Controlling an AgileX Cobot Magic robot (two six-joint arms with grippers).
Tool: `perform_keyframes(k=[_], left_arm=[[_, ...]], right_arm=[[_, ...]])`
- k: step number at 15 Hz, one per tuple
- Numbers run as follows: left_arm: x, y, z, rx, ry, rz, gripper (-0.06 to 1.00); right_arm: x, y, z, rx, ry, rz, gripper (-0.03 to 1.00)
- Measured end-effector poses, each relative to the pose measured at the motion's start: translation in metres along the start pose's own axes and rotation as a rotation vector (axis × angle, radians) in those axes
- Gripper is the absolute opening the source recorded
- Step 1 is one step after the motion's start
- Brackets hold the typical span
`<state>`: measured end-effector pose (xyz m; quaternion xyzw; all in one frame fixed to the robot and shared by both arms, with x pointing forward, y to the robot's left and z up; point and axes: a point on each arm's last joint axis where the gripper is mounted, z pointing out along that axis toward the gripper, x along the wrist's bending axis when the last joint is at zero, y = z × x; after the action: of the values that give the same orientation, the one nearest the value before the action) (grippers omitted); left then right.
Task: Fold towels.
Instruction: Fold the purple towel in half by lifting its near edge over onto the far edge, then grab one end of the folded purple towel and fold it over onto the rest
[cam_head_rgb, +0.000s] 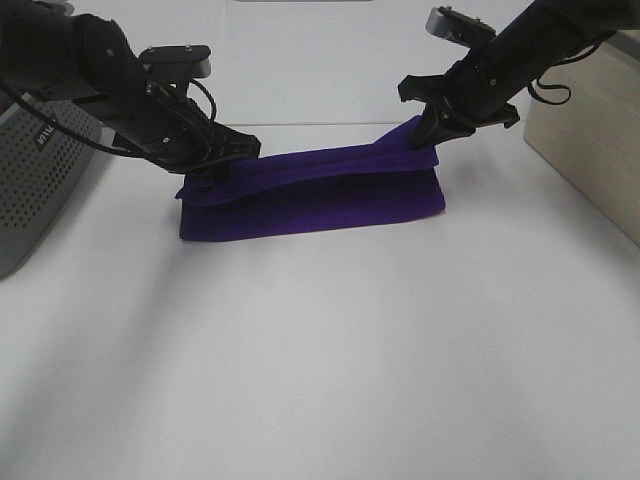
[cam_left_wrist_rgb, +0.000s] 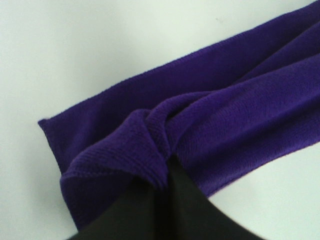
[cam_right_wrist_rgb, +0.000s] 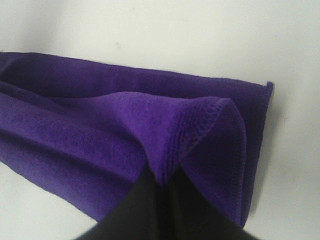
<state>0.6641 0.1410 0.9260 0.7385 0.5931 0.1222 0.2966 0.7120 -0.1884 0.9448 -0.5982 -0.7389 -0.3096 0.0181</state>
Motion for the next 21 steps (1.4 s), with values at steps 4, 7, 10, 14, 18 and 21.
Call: perform_keyframes(k=[4, 7, 10, 14, 18, 21], left_arm=[[0.000, 0.015, 0.029, -0.005, -0.005, 0.015, 0.00], [0.000, 0.010, 0.031, 0.072, -0.013, 0.018, 0.00], [0.002, 0.007, 0.031, 0.107, -0.014, 0.015, 0.00], [0.002, 0.008, 0.031, 0.096, -0.012, 0.016, 0.05], [0.013, 0.011, 0.030, 0.078, 0.005, -0.018, 0.24], [0.017, 0.009, 0.027, 0.135, 0.000, -0.035, 0.72]], right_arm=[[-0.018, -0.010, 0.034, 0.051, -0.024, 0.014, 0.02], [-0.022, -0.008, 0.040, 0.043, -0.036, 0.004, 0.02], [-0.020, 0.003, 0.035, 0.002, -0.039, -0.010, 0.02], [-0.020, 0.003, 0.035, -0.007, -0.043, -0.011, 0.06], [-0.020, 0.003, 0.035, -0.007, -0.048, -0.015, 0.36], [-0.023, -0.005, 0.034, 0.085, -0.073, -0.061, 0.76]])
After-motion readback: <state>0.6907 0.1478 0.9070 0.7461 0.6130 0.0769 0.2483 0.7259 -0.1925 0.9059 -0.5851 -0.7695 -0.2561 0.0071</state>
